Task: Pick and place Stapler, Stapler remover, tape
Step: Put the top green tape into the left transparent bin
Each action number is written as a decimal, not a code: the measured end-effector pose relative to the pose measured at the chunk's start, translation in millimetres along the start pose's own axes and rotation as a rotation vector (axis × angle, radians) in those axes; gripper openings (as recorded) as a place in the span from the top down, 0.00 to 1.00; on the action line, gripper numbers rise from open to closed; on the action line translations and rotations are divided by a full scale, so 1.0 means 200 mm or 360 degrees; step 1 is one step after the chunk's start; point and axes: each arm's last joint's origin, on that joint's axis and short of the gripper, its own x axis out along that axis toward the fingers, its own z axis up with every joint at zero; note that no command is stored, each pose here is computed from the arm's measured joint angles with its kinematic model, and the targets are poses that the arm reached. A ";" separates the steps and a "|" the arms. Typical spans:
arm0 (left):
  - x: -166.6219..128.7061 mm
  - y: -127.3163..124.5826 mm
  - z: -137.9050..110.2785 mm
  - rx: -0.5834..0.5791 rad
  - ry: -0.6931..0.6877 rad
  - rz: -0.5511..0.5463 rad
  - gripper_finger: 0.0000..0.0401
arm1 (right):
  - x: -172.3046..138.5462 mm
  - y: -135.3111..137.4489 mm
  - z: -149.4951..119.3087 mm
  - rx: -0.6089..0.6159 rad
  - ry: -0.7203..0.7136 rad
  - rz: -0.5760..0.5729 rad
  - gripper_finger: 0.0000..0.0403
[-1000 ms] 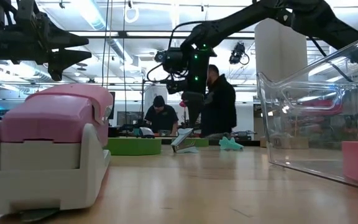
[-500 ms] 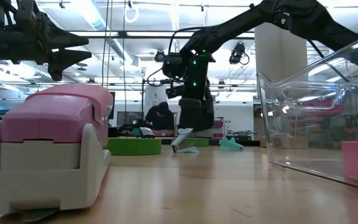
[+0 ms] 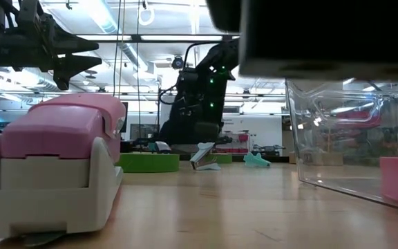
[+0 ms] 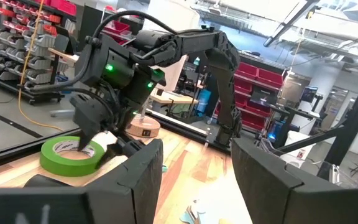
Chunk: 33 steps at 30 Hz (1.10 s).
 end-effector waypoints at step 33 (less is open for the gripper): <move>0.00 0.00 0.00 0.0021 0.0012 0.0008 0.51 | -0.03 -0.02 -0.11 0.0069 0.0303 0.0163 0.92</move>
